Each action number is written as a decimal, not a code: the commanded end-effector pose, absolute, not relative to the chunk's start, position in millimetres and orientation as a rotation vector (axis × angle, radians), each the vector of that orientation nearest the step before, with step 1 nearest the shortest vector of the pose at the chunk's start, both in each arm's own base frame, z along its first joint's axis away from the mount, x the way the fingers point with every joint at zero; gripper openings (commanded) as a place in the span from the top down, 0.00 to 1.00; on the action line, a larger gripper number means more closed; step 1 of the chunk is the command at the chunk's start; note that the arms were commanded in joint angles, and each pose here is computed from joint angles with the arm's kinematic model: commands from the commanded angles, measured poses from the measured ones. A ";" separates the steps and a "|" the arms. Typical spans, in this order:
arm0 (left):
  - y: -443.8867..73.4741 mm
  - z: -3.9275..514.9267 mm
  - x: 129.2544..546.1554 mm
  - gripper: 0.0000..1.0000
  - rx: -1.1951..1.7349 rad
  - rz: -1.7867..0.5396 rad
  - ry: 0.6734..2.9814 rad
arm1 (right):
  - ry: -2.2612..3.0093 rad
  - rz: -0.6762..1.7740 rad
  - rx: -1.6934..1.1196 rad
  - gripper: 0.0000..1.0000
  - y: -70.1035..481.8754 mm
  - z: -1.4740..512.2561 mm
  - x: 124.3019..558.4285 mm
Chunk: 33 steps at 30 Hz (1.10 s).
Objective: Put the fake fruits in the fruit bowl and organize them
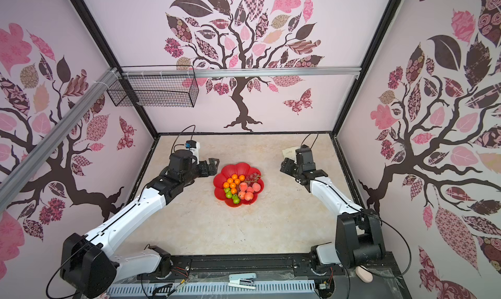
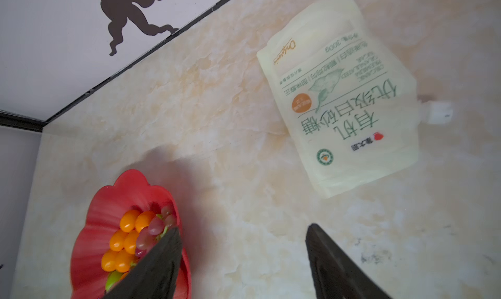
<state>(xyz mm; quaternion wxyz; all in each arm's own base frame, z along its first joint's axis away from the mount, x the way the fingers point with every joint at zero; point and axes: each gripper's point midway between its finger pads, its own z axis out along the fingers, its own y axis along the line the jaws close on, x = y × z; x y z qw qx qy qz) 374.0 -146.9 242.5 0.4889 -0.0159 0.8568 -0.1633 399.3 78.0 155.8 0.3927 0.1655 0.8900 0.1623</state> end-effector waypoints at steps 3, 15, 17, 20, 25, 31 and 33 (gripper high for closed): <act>-77.5 261.9 391.2 0.02 -0.202 -0.100 1.906 | 2.035 0.169 0.449 0.00 37.8 192.7 411.9; 11.5 198.0 391.1 0.02 -0.222 0.005 1.868 | 1.935 -0.223 0.408 0.00 -21.3 164.8 404.5; 18.6 186.1 389.9 0.02 -0.215 0.058 1.908 | 1.951 -0.236 0.423 0.00 -29.0 153.8 404.4; 23.9 169.3 389.8 0.02 -0.208 0.108 1.937 | 1.948 -0.191 0.420 0.00 -33.1 142.2 405.3; 28.5 149.4 393.3 0.01 -0.196 0.141 1.943 | 1.918 -0.178 0.357 0.00 -31.1 133.6 405.2; 45.0 132.4 397.0 0.02 -0.239 0.098 1.894 | 1.915 -0.080 0.343 0.00 -32.4 119.5 408.2; 53.6 123.9 398.9 0.02 -0.278 0.067 1.894 | 1.900 -0.061 0.331 0.00 -32.8 118.7 407.4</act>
